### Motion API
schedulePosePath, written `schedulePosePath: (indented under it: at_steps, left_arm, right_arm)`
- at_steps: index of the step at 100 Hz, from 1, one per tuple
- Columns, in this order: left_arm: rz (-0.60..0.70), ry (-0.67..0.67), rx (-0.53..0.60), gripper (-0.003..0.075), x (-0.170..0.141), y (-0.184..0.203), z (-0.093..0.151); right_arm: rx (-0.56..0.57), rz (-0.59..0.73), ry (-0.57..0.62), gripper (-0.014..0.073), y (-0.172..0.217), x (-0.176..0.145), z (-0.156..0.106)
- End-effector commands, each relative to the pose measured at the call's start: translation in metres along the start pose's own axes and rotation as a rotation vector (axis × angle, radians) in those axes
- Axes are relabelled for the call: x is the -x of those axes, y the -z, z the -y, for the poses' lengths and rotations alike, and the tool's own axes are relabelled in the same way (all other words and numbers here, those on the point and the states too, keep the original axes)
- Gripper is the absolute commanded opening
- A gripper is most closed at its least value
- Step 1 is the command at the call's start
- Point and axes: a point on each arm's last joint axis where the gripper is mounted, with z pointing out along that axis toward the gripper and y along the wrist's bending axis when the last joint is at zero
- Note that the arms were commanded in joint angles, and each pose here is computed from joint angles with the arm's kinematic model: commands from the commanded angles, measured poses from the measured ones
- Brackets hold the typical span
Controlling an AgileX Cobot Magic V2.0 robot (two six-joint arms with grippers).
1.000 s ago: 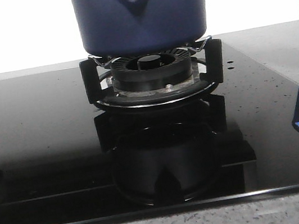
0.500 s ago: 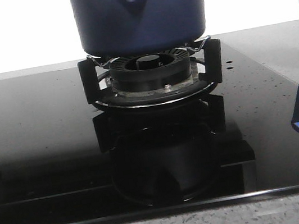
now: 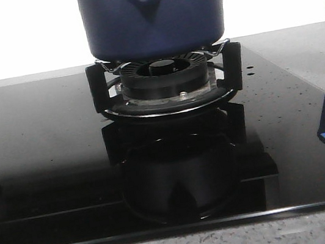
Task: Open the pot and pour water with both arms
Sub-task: 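Grasp the purple lid knob with the left gripper and lift the lid, then grasp the light-blue ribbed cup with the right gripper and lift it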
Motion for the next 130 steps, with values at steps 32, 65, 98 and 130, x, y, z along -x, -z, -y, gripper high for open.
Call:
schedulePosePath:
  at_steps: [32,65,98,130]
  left_arm:
    - [0.041,-0.129,-0.004,0.0512,-0.005,-0.036,-0.022]
    - [0.063,-0.108,0.032,0.0521,-0.006,-0.068,-0.047]
    - [0.033,-0.075,0.083,0.0635,-0.019,-0.078,-0.065]
    - [0.054,0.004,0.076,0.0626,-0.031,-0.091,-0.079]
  right_arm:
    - [-0.009,0.112,0.039,-0.0064,0.002,0.019,-0.001]
    - [-0.001,0.113,0.061,-0.0063,0.002,0.019,-0.001]
    - [-0.001,0.115,0.061,-0.0064,0.002,0.020,-0.001]
    - [-0.002,0.117,0.061,-0.0064,0.002,0.020,-0.001]
